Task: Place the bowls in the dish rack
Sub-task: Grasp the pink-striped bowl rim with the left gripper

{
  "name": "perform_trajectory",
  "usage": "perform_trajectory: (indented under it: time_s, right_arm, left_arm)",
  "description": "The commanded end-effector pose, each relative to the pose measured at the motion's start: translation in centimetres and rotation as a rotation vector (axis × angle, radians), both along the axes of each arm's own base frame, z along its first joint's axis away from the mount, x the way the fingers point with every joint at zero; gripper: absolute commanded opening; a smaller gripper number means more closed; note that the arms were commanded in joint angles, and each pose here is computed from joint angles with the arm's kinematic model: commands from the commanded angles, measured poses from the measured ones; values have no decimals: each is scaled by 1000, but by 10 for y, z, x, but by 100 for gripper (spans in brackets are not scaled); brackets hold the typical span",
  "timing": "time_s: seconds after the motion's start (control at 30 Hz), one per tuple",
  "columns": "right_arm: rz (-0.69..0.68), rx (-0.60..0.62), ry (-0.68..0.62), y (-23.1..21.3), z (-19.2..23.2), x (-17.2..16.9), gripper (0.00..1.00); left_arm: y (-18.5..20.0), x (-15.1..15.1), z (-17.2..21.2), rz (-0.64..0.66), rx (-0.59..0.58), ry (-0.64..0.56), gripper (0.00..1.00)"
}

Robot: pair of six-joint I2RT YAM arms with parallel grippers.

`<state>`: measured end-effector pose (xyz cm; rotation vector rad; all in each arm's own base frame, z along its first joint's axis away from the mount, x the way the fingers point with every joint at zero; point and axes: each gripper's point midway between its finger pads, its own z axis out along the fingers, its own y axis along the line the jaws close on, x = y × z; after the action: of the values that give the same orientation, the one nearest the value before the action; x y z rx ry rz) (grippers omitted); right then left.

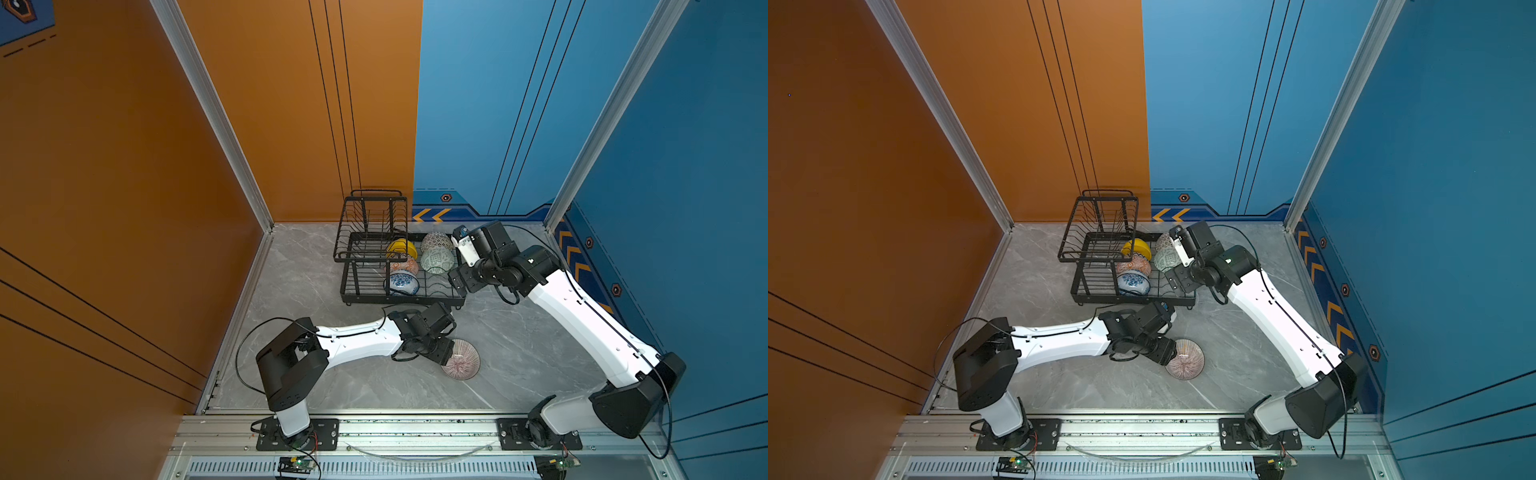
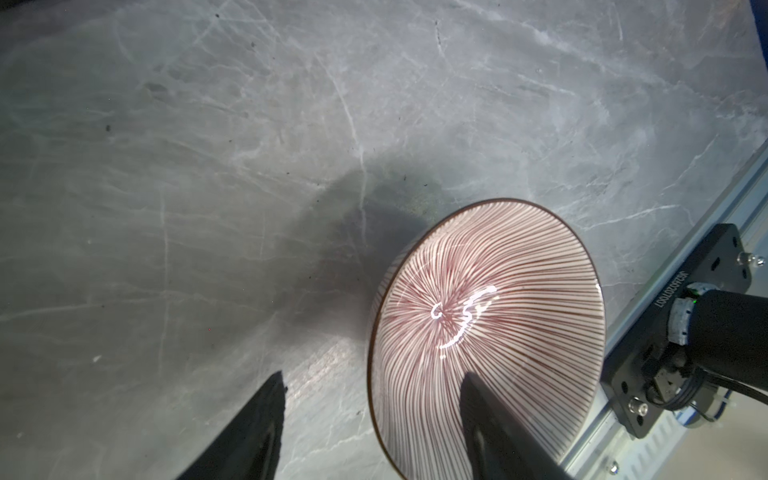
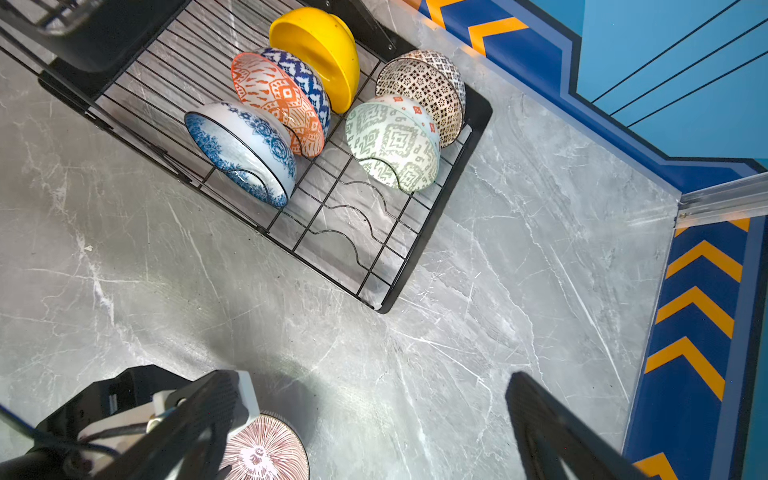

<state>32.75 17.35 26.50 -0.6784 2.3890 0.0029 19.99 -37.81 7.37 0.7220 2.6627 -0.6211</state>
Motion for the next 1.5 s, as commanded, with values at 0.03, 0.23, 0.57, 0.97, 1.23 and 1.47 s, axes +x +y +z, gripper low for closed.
perform_trajectory:
  time_s: [0.03, 0.23, 0.57, 0.97, 1.23, 1.47]
  right_arm:
    - [-20, 5, -7, -7, 2, -3, 100]
    - [-12, 10, -5, -6, 0, -4, 100]
    - [-15, 11, -5, -9, -1, -5, 100]
    - [-12, 17, -4, -9, -2, -6, 100]
    - [-12, 21, -12, -9, 1, -6, 100]
    - [-19, 27, -16, -11, 2, -8, 100]
  left_arm:
    - [-12, -3, 2, -27, -15, 13, 60]
    - [-17, -4, -5, -34, 3, 33, 49]
    - [-21, -4, -21, -39, 27, 61, 33]
    - [-20, -3, -26, -36, 39, 64, 4]
    - [-15, 1, -22, -24, 44, 50, 0]
    - [6, 10, -4, 0, 87, -23, 0]
